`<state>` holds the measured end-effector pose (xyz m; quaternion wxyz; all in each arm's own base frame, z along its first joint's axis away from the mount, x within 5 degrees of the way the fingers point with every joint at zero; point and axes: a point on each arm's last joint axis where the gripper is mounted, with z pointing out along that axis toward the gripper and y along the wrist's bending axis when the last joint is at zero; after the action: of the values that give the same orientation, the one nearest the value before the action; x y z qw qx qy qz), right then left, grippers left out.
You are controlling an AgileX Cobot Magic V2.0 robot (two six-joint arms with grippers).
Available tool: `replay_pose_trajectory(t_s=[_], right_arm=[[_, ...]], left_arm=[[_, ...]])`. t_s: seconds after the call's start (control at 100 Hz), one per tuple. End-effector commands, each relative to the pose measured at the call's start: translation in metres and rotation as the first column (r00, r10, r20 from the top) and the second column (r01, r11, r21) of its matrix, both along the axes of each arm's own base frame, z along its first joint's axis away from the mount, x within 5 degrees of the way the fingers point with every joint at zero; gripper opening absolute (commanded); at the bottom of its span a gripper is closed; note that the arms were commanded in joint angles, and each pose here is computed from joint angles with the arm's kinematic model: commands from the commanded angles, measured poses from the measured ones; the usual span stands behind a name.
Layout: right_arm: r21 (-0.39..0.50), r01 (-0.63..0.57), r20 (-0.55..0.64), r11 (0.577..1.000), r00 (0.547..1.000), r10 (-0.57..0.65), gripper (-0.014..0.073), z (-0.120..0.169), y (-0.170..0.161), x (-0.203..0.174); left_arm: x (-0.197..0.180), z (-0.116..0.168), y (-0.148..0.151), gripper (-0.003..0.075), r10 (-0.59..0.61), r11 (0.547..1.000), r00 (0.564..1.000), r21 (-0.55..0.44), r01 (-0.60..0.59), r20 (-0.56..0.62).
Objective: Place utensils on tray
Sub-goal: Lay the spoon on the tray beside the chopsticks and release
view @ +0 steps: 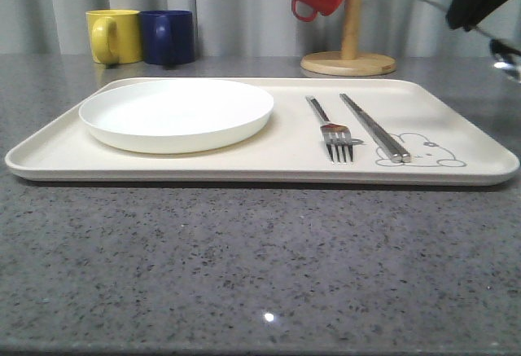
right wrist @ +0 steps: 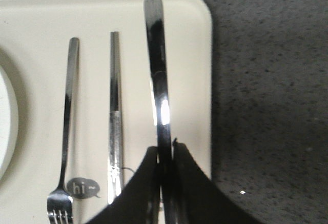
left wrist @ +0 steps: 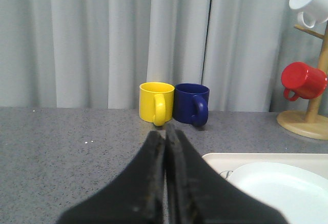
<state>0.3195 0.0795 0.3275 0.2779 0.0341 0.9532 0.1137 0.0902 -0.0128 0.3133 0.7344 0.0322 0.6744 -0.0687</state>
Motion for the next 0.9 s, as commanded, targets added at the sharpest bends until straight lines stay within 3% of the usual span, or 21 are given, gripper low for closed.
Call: replay_pose_trajectory(t_s=[0.0,0.33,0.58,0.72,0.89], right_arm=[[0.011,0.001,0.093,1.000,0.996,-0.002,0.0000,0.010,0.013,0.005],[-0.028,0.002,-0.001,1.000,1.000,-0.002,0.0000,-0.034,0.027,0.029],[-0.031,0.003,-0.013,1.000,1.000,-0.003,0.0002,-0.042,0.029,0.034],[-0.034,0.002,-0.023,0.999,1.000,-0.003,0.0064,-0.046,0.029,0.036],[-0.035,0.002,-0.027,0.999,1.000,-0.003,0.0209,-0.048,0.029,0.036]], left_arm=[[-0.001,0.014,0.003,-0.0018,0.027,0.999,0.996,-0.022,-0.025,0.082],[-0.001,0.014,0.003,-0.0018,0.027,0.999,0.996,-0.022,-0.025,0.082],[-0.001,0.014,0.003,-0.0018,0.027,0.999,0.996,-0.022,-0.025,0.082],[-0.001,0.014,0.003,-0.0018,0.027,0.999,0.996,-0.022,-0.025,0.082],[-0.001,0.014,0.003,-0.0018,0.027,0.999,0.996,-0.022,-0.025,0.082]])
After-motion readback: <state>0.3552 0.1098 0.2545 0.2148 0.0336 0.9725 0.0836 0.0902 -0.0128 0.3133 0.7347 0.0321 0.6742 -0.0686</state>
